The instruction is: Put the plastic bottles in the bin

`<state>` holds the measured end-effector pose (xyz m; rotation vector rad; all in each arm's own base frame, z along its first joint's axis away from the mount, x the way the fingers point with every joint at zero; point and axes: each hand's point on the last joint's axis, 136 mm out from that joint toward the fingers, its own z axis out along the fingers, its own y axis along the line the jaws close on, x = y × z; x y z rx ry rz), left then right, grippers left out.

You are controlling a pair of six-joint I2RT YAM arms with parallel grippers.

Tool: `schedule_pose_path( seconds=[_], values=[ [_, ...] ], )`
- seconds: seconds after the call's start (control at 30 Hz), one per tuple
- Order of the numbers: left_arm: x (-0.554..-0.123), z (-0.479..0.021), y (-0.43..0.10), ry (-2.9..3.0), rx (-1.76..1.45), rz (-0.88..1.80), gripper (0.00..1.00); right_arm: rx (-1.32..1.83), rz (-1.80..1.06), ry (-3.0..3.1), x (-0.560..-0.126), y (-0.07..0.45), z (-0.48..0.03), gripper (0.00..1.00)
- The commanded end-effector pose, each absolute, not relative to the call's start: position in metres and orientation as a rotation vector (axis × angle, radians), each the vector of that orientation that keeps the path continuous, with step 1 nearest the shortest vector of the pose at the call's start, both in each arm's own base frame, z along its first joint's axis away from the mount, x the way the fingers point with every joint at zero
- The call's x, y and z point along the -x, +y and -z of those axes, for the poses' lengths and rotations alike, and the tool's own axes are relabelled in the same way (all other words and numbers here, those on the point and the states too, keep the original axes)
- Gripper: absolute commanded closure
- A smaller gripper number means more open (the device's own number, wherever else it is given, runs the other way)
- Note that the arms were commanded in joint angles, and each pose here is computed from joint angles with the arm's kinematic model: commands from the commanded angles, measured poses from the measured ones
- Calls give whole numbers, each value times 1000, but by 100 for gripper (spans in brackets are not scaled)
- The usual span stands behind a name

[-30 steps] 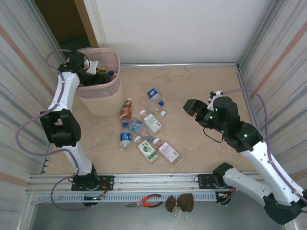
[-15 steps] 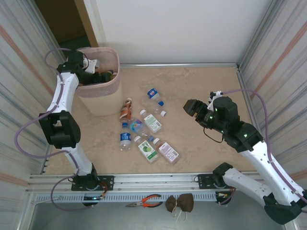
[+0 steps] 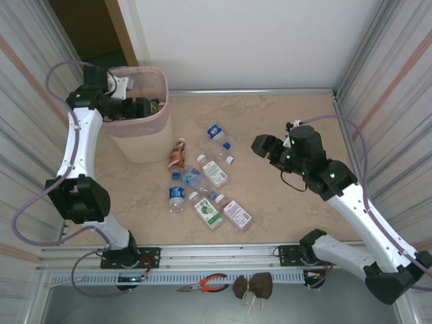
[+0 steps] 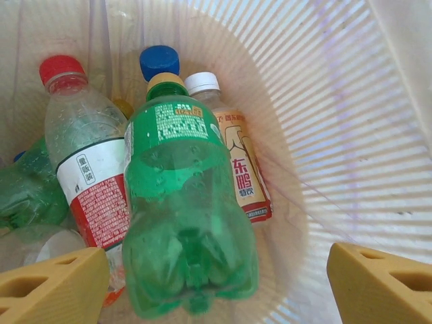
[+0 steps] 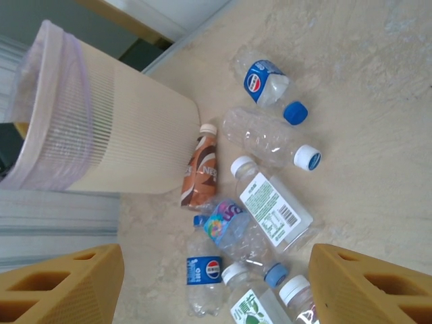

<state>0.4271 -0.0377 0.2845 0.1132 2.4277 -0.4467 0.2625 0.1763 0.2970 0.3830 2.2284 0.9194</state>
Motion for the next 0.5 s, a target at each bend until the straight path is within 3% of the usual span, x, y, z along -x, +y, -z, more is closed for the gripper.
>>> schedule_pose_path(
  seconds=[0.0,0.27,0.47],
  values=[
    [-413,-306,-34,2396,-118,419,16,-284,-911,2205,-279,184,-310,29],
    [-392,-329,-34,2361,-140,397,16,-165,-812,2285,-319,198,-286,30],
    [-368,-358,-37,2306,-167,385,15,-27,-762,2353,-350,220,-265,37]
  ],
)
